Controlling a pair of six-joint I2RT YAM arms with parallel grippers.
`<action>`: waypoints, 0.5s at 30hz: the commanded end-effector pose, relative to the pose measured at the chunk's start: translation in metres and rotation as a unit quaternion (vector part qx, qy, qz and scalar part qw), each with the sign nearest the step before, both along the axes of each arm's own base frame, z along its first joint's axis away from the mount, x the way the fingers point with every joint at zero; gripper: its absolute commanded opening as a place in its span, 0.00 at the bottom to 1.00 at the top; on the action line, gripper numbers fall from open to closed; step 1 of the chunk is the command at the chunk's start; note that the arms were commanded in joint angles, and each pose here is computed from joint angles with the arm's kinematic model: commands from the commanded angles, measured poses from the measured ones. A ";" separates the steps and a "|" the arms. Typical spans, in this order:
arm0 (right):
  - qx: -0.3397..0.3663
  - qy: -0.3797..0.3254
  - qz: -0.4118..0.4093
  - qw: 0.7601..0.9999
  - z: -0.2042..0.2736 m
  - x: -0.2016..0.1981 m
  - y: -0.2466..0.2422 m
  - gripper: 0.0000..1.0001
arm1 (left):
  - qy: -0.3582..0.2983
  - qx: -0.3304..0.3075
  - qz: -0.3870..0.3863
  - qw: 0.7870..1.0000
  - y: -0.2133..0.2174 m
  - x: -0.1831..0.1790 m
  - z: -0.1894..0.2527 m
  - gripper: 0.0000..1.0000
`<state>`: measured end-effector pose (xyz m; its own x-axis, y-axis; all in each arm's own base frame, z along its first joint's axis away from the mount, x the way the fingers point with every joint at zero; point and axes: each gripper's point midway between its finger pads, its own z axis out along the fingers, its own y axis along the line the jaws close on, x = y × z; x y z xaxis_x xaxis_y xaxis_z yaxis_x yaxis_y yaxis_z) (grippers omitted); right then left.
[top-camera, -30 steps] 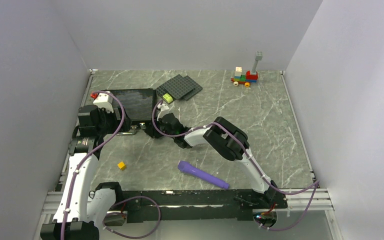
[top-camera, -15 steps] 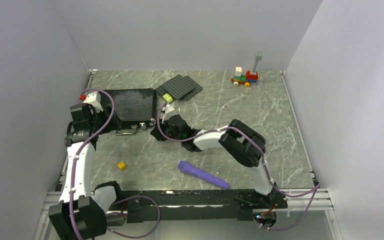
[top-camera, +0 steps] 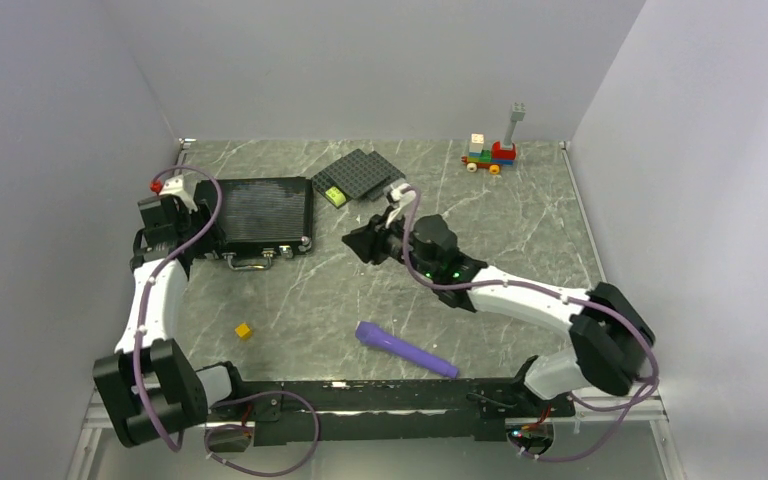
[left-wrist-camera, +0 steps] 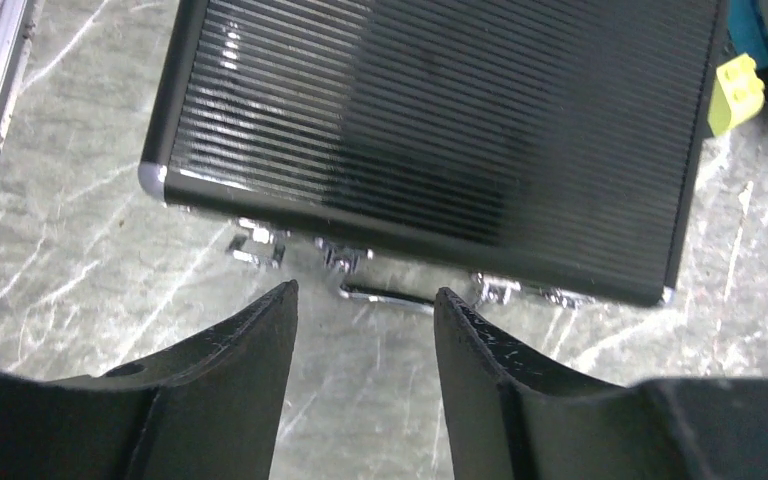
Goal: Pack up texas hold em set
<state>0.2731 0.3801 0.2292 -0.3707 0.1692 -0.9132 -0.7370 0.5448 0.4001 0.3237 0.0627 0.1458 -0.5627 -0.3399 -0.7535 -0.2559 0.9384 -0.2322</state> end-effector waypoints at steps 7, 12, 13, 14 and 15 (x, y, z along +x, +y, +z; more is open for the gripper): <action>-0.014 -0.032 -0.031 0.999 0.006 -0.002 -0.053 0.36 | 0.002 0.000 0.070 0.998 0.042 0.033 -0.017 0.51; -0.009 -0.031 -0.022 0.999 0.005 -0.004 -0.053 0.36 | 0.024 -0.018 0.076 0.997 0.050 0.034 -0.036 0.49; -0.009 -0.030 -0.022 0.999 0.005 -0.004 -0.053 0.36 | 0.029 -0.019 0.076 0.997 0.050 0.033 -0.039 0.49; -0.009 -0.030 -0.022 0.999 0.004 -0.003 -0.053 0.36 | 0.033 -0.021 0.075 0.996 0.050 0.032 -0.043 0.49; -0.009 -0.030 -0.023 0.999 0.004 -0.003 -0.054 0.36 | 0.036 -0.022 0.074 0.996 0.049 0.031 -0.045 0.48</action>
